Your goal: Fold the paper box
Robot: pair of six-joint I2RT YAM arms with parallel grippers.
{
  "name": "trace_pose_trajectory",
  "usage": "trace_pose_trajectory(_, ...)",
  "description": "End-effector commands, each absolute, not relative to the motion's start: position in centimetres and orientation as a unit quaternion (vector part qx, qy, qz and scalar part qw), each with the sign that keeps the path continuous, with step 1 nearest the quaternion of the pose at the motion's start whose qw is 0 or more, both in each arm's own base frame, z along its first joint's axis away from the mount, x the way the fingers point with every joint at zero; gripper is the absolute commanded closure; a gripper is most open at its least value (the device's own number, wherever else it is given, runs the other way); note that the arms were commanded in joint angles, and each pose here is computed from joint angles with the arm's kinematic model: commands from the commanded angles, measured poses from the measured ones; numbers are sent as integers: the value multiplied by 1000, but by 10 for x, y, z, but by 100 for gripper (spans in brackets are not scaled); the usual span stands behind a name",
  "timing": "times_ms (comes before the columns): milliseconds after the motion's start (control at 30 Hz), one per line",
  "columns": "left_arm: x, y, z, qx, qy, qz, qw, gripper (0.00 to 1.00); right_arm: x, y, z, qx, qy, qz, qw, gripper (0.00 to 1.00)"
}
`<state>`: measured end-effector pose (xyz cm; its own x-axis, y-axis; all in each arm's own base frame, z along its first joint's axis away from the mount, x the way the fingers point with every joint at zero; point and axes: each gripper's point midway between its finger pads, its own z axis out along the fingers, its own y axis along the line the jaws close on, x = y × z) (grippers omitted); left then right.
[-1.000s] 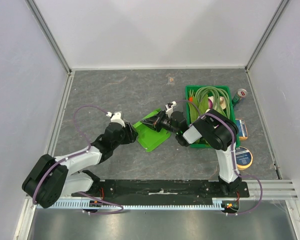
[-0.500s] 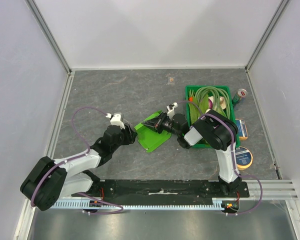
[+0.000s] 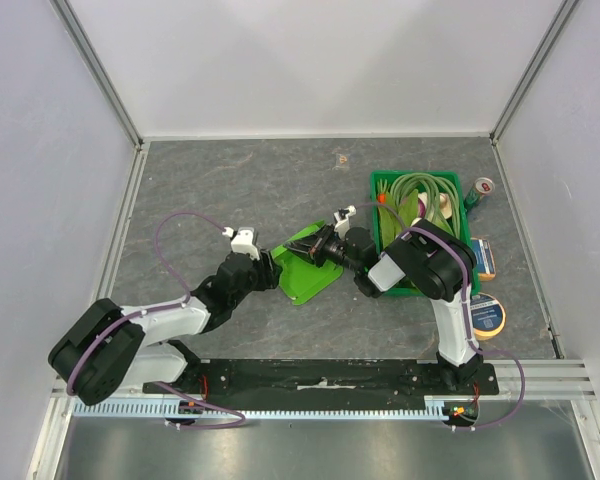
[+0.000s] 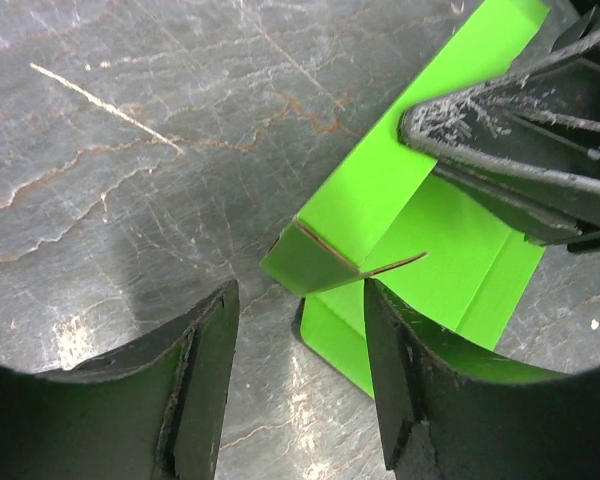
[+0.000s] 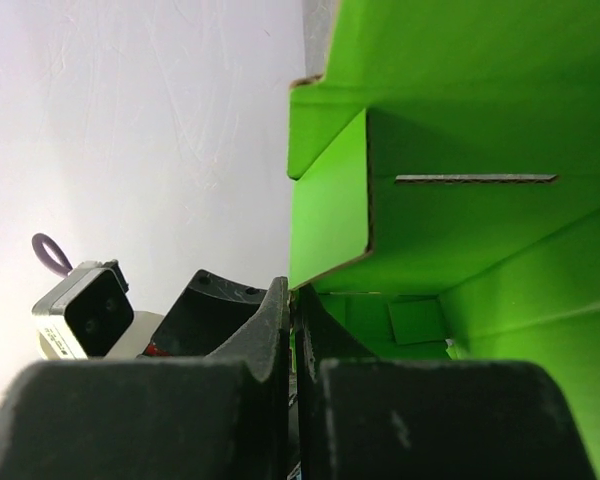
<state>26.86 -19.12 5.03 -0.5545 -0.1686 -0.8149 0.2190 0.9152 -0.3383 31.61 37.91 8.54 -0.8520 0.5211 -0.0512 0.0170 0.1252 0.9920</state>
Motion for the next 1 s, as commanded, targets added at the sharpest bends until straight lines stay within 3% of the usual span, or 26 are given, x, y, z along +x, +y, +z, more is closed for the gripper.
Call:
trace_pose_trajectory(0, 295, -191, 81, -18, 818, -200, 539, 42, 311, 378, 70, 212, 732, 621, 184, 100)
trace_pose_trajectory(167, 305, -185, 76, -41, 817, -173, 549, 51, 308, 377, 68, 232, 731, 616, 180, 100)
trace_pose_trajectory(300, 311, -176, 67, -58, 824, -129, 549, 66, 309, 378, 68, 244, 728, 615, 180, 100)
trace_pose_trajectory(667, 321, -149, 47, -118, 835, -17, 538, 80, 299, 390, 68, 285, 722, 607, 167, 100)
trace_pose_trajectory(800, 321, -133, 36, -136, 841, 43, 523, 98, 295, 394, 69, 302, 716, 608, 162, 100)
trace_pose_trajectory(967, 314, -108, 27, -173, 833, 141, 506, 98, 292, 398, 71, 317, 704, 615, 160, 100)
